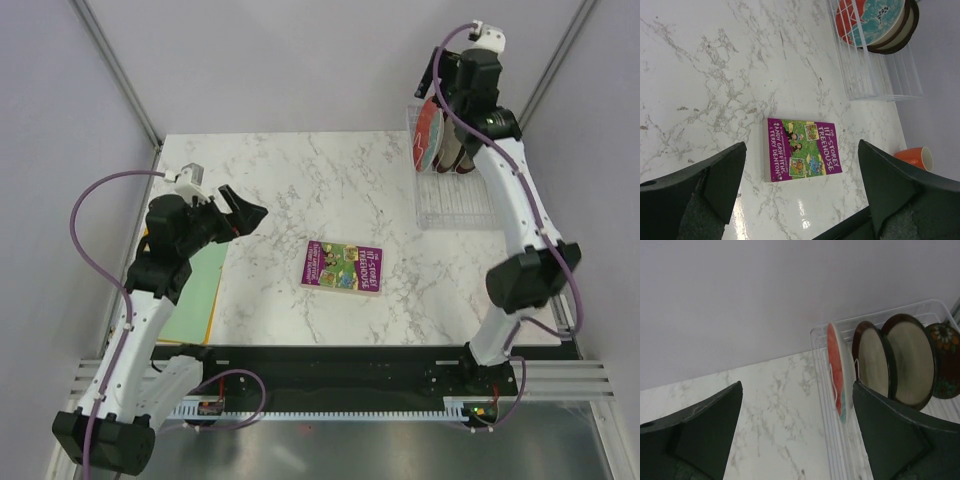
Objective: Unload the plates from the dish rack
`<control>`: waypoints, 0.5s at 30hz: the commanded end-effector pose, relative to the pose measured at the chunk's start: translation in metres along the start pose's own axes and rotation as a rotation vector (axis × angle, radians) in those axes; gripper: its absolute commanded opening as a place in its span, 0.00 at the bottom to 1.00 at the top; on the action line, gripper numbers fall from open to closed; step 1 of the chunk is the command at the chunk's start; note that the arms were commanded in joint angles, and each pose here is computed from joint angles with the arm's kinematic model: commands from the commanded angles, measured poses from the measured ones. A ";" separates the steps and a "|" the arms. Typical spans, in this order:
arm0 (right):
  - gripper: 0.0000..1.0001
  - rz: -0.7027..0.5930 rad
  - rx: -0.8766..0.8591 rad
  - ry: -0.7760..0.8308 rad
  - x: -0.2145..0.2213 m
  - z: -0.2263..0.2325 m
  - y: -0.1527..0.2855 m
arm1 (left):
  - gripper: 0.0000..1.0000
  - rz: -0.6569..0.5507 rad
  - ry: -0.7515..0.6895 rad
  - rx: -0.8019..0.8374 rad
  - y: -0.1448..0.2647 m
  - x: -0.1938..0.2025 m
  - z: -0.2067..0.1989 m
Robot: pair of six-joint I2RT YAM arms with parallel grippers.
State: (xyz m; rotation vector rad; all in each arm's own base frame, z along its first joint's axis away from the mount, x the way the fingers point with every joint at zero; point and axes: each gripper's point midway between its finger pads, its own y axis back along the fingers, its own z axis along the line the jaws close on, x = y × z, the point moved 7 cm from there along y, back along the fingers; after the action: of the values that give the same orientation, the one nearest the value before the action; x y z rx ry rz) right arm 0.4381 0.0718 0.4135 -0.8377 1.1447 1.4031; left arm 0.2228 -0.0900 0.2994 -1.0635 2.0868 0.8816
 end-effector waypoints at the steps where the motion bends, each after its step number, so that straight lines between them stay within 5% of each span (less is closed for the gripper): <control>1: 0.98 0.078 0.233 0.210 0.010 -0.019 -0.050 | 1.00 0.039 0.000 0.011 -0.012 -0.008 -0.003; 15: 0.97 0.215 0.397 0.374 0.093 -0.048 -0.127 | 1.00 0.089 -0.070 0.046 -0.036 0.002 0.009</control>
State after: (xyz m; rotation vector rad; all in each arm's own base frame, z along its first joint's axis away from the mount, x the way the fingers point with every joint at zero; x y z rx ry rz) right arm 0.5409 0.0534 0.2756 -0.7113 1.7632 1.2368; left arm 0.2504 -0.0979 0.2749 -0.9398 2.1583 0.9510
